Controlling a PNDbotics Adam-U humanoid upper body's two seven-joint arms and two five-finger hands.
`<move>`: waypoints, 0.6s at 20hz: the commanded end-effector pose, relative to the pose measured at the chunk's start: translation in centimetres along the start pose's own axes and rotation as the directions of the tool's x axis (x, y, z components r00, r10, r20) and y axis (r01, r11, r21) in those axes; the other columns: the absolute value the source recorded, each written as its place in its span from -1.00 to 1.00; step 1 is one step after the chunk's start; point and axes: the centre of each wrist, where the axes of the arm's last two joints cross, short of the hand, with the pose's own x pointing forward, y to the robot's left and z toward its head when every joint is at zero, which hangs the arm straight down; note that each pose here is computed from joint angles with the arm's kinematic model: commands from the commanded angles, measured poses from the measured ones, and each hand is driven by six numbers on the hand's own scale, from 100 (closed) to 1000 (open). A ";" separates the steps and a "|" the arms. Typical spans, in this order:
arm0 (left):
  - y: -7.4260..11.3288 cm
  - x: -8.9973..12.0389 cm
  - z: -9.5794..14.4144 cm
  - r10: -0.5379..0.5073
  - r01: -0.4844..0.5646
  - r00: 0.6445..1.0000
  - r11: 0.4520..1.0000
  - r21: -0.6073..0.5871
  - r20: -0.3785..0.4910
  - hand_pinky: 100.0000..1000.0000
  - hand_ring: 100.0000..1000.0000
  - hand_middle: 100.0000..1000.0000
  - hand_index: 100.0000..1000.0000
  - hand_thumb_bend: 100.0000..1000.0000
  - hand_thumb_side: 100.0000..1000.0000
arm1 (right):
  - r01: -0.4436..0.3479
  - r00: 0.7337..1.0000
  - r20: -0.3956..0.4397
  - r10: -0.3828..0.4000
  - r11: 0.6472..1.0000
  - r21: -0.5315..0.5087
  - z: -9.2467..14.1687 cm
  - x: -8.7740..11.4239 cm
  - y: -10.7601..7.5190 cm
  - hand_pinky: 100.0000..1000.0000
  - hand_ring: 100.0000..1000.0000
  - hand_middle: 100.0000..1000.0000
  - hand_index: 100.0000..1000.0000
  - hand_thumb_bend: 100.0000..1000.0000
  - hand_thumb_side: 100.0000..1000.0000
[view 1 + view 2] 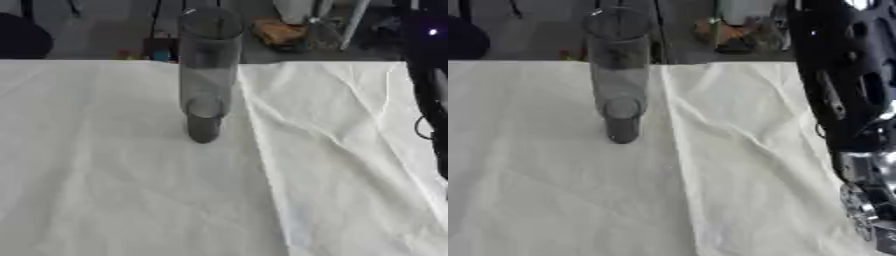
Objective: Arrange flowers into the vase.
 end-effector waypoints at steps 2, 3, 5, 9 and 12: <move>-0.3 0.4 -0.7 0.000 0.001 1.000 0.999 -0.036 0.023 0.70 0.57 0.68 0.82 -1.00 0.62 | -0.007 0.996 0.084 0.010 1.000 -0.030 -0.5 2.6 -0.8 -1.00 -0.58 -0.92 -0.87 -1.00 -1.00; -0.4 0.5 -0.8 0.001 0.000 1.000 0.999 -0.040 0.024 0.70 0.57 0.68 0.82 -1.00 0.62 | 0.001 0.995 0.096 0.002 0.999 -0.032 -0.7 2.8 -0.8 -1.00 -0.58 -0.92 -0.87 -1.00 -1.00; -0.4 0.5 -0.9 0.002 -0.001 1.000 0.999 -0.048 0.025 0.70 0.57 0.68 0.82 -1.00 0.62 | 0.019 0.993 0.119 -0.015 0.999 -0.036 -1.0 3.1 -0.7 -1.00 -0.58 -0.92 -0.87 -1.00 -1.00; -0.5 0.5 -1.1 0.004 -0.003 1.000 0.998 -0.060 0.027 0.70 0.57 0.68 0.82 -1.00 0.62 | 0.033 0.989 0.148 -0.027 0.999 -0.039 -1.6 3.6 -0.5 -1.00 -0.58 -0.93 -0.87 -1.00 -1.00; -0.5 0.5 -1.2 0.003 -0.001 1.000 0.998 -0.064 0.027 0.70 0.57 0.68 0.82 -1.00 0.62 | 0.025 0.987 0.160 -0.018 0.999 -0.041 -2.0 3.7 -0.5 -1.00 -0.58 -0.93 -0.87 -1.00 -1.00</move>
